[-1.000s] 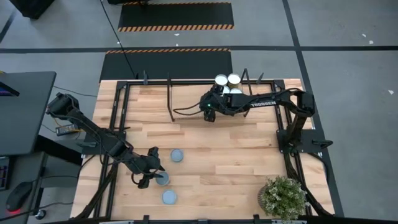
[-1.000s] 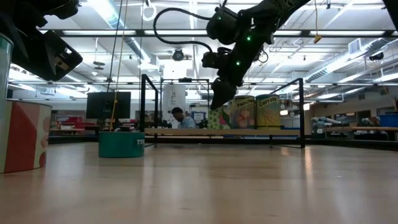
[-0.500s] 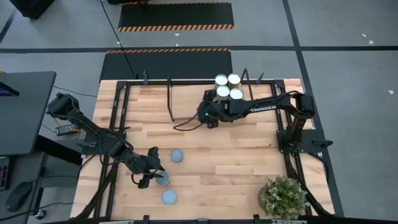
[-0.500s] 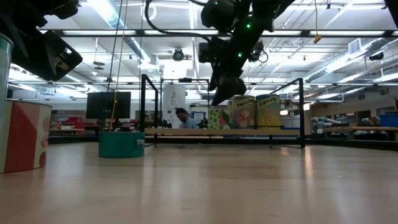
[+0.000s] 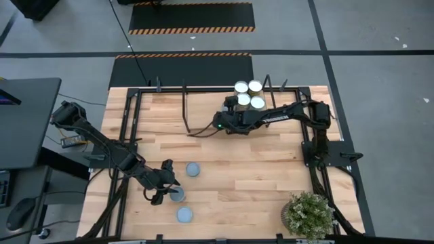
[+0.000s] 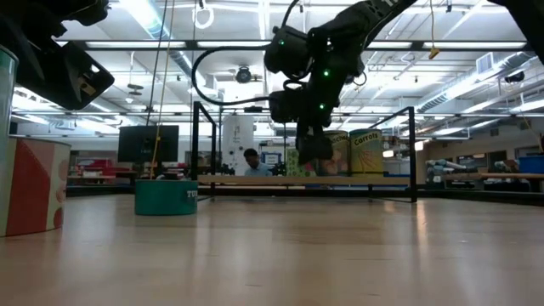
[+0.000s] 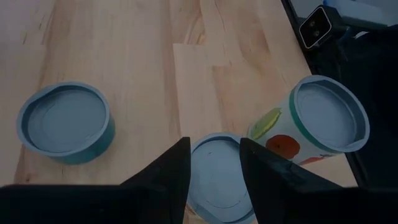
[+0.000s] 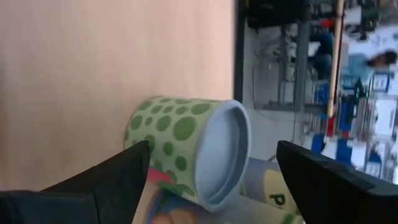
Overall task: Pick and place cans onto a shelf
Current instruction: Put the canned green peas on the shelf, then put the canned diced tomatoes on the shelf
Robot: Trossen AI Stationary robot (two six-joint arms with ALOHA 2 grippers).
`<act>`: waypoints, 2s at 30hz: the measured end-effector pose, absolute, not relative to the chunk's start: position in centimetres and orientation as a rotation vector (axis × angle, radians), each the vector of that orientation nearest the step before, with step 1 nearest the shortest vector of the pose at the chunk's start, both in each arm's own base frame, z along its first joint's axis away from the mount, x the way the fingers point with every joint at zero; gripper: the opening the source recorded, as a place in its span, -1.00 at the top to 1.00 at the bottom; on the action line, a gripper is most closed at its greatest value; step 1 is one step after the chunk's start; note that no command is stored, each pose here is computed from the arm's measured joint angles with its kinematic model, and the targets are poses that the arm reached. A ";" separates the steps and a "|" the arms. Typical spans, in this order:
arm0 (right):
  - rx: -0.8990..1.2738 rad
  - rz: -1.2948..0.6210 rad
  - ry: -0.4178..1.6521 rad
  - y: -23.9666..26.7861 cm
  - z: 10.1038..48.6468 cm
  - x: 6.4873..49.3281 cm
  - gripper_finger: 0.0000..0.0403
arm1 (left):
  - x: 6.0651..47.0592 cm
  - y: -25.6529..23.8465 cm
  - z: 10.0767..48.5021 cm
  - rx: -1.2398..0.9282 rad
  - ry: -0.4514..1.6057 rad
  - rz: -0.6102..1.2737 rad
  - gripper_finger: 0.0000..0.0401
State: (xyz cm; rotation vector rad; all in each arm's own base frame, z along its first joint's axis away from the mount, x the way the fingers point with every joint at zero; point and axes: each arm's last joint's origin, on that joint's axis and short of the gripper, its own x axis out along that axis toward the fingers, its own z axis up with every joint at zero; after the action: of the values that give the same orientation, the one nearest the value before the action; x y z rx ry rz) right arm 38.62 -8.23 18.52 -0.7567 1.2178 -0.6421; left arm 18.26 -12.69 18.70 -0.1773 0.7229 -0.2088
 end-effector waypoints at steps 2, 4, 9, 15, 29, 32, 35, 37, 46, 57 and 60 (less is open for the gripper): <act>-0.717 -0.680 1.190 -8.5 18.7 38.7 -0.78 | 18.3 -12.7 18.7 -0.178 0.723 -0.209 0.28; -0.701 -0.726 1.183 -8.9 18.8 38.5 -0.78 | 18.3 -12.7 18.7 -0.177 0.723 -0.208 0.28; -0.698 -0.758 1.188 -9.5 19.0 38.3 -0.78 | 18.3 -12.7 18.7 -0.177 0.723 -0.208 0.28; -0.706 -0.817 1.183 -10.3 19.2 38.2 -0.78 | 18.3 -12.7 18.7 -0.177 0.723 -0.208 0.28; -0.702 -0.841 1.139 -10.3 19.5 38.6 -0.78 | 18.3 -12.7 18.7 -0.177 0.723 -0.208 0.28; -0.703 -0.800 1.093 -8.3 20.1 38.8 -0.78 | 18.3 -12.7 18.7 -0.176 0.724 -0.208 0.28; -0.684 -0.734 1.029 -6.0 21.1 39.0 -0.78 | 18.2 -12.7 18.6 -0.180 0.732 -0.208 0.28; -0.678 -0.664 0.988 -4.1 21.7 39.1 -0.78 | 18.2 -12.7 18.6 -0.190 0.749 -0.230 0.28; -0.604 -0.229 0.848 4.0 22.5 39.2 -0.78 | 17.9 -13.1 19.9 -0.206 0.897 -0.262 0.28; -0.602 -0.238 0.826 6.6 22.5 38.8 -0.78 | 15.3 -15.4 19.3 -0.347 1.078 -0.172 0.28; -0.595 -0.243 0.825 6.5 22.5 38.8 -0.78 | 15.1 -16.5 18.0 -0.365 1.084 -0.182 0.28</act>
State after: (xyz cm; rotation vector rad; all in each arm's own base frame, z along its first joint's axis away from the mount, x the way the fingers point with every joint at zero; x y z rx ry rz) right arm 38.79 6.54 22.50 -0.5947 0.8254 -0.2432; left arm 15.07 -16.47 18.00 -0.3647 1.0838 -0.1815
